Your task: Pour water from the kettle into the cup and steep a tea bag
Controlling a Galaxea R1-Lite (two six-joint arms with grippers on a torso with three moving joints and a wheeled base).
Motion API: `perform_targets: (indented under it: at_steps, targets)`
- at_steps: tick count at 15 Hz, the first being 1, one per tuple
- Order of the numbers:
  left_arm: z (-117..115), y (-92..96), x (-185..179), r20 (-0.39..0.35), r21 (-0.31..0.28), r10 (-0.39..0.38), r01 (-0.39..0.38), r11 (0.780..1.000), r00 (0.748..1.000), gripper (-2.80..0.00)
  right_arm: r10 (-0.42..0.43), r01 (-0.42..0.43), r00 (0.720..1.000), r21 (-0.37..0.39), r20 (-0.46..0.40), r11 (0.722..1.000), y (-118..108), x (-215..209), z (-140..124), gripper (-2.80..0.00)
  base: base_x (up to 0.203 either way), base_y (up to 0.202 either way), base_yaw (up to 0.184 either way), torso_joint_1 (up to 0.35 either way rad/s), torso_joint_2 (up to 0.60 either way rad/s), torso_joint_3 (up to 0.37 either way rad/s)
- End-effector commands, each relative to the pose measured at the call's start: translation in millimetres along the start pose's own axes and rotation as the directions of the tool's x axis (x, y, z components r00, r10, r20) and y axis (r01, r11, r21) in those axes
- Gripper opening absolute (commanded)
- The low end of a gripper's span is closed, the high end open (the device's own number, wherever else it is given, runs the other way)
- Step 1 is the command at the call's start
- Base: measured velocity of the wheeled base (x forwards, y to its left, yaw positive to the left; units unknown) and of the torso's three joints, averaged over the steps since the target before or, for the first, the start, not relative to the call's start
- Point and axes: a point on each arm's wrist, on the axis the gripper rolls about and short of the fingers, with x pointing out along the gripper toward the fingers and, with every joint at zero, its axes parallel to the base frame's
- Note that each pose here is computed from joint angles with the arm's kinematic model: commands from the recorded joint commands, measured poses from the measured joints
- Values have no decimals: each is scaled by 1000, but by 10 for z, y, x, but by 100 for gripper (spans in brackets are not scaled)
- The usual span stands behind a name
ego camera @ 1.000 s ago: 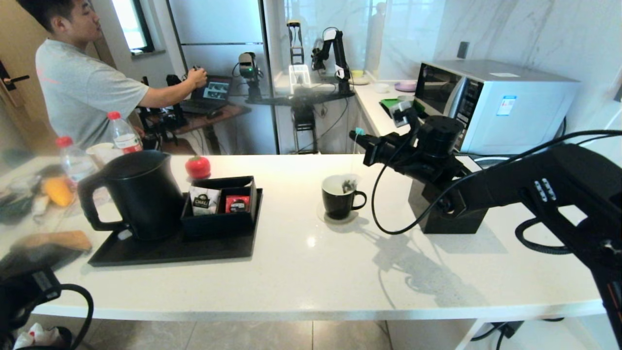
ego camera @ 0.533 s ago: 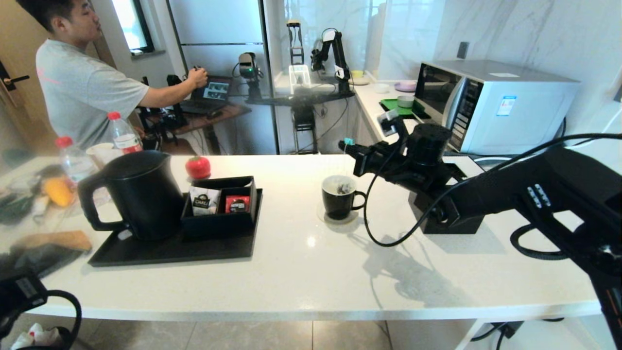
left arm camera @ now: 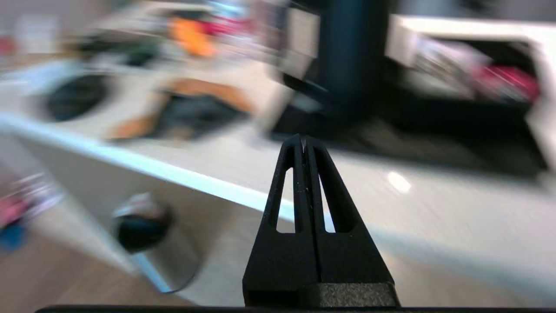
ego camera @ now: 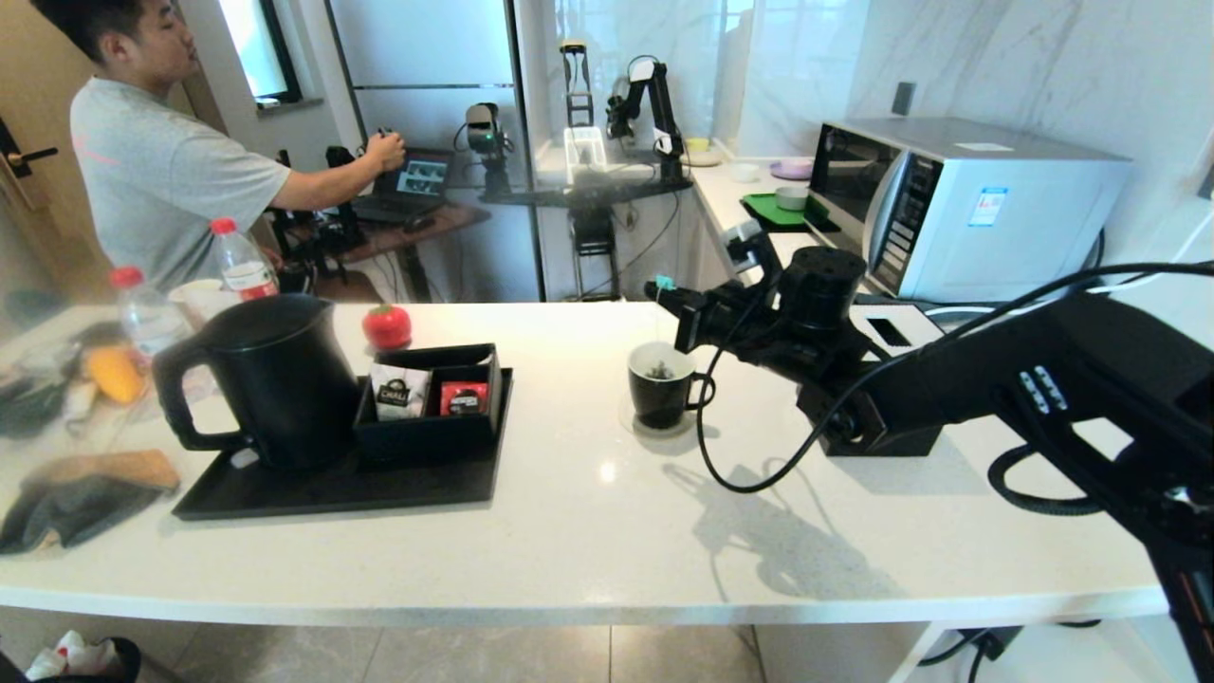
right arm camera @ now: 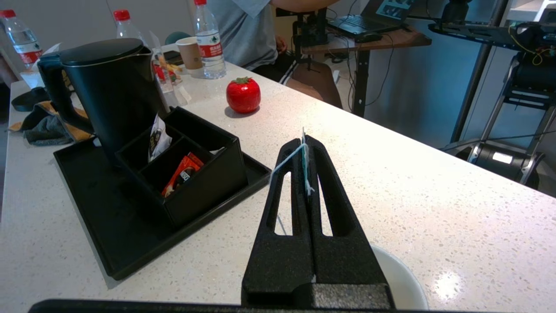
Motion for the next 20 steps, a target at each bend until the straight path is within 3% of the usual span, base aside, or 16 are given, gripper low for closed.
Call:
perform_targets:
  at_steps: [1,4,6,7,10,13,15,18,20]
  targets:
    - [-96,16,-189,20,2,-215,215,977,976,-280,18,-18,1000,-1,7,1000,58,29,3,-280,0,0,0,0,0,0]
    - [-284,27,-362,-29,3,-410,410,912,912,-280,26,-26,1000,-5,18,1000,90,41,6,-280,0,0,0,0,0,0]
    - [-397,46,-458,-53,-21,-470,470,882,881,-280,25,-25,999,-6,21,1000,90,38,1,-280,0,0,0,0,0,0]
    - [-430,45,-467,-89,-69,-495,490,869,864,-280,27,-26,999,-5,20,1000,97,39,-3,-280,0,0,0,0,0,0]
    - [-432,56,-494,-70,-63,-548,545,836,833,-280,26,-26,1000,-3,14,1000,97,40,-18,-280,0,0,0,0,0,0]
    - [-457,97,-584,-6,-7,-547,547,837,837,-280,35,-35,999,6,-1,999,137,71,-98,-280,0,0,0,0,0,0]
    - [-506,142,-686,30,-2,-540,540,842,841,-280,42,-41,999,11,-11,999,160,96,-172,-280,0,0,0,0,0,0]
    - [-515,157,-710,23,-31,-518,519,854,855,-280,47,-46,998,21,-35,999,173,127,-322,-280,0,0,0,0,0,0]
    - [-522,157,-707,20,-110,-512,511,853,859,-280,45,-43,998,27,-47,999,159,130,-383,-280,0,0,0,0,0,0]
